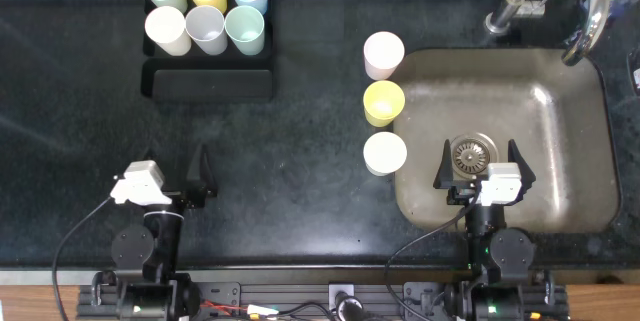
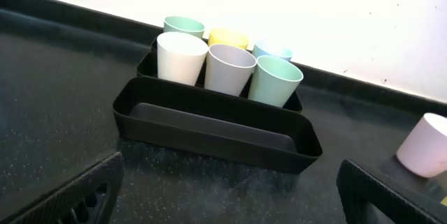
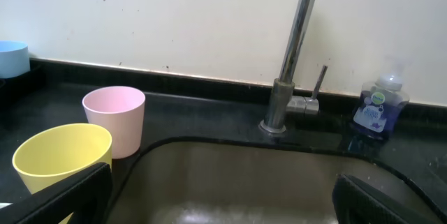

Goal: Store Cups

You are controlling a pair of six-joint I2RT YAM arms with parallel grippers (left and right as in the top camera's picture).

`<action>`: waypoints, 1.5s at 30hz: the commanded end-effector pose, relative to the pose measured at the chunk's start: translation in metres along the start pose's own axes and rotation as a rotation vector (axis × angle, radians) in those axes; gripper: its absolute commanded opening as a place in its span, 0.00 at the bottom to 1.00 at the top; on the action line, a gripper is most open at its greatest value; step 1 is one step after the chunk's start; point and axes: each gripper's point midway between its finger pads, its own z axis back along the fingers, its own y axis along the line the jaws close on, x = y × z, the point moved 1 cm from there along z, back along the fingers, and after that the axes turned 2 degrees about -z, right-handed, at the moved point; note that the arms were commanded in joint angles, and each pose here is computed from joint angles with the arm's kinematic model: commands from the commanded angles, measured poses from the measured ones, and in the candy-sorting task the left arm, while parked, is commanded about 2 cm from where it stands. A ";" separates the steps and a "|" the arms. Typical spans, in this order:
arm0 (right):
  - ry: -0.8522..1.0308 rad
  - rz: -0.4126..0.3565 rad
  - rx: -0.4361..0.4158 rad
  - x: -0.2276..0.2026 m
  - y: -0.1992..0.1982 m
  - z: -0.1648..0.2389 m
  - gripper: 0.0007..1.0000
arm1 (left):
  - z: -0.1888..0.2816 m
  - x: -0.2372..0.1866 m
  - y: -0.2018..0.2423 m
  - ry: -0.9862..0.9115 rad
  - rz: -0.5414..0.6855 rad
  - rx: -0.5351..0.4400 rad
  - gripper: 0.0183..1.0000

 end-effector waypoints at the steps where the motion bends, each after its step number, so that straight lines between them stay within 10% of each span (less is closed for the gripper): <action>1: -0.004 -0.001 0.001 -0.003 0.000 0.000 1.00 | 0.006 0.024 -0.024 -0.006 0.033 -0.111 1.00; 19: -0.004 -0.001 0.002 -0.003 0.000 0.000 1.00 | -0.107 0.159 -0.144 0.622 0.062 -0.328 1.00; 31: -0.004 -0.001 0.001 -0.003 0.000 0.000 1.00 | -0.180 0.071 -0.295 0.834 -0.050 -0.343 1.00; 45: -0.004 -0.001 0.001 -0.003 0.000 0.000 1.00 | -0.227 -0.025 -0.310 0.885 -0.087 -0.128 1.00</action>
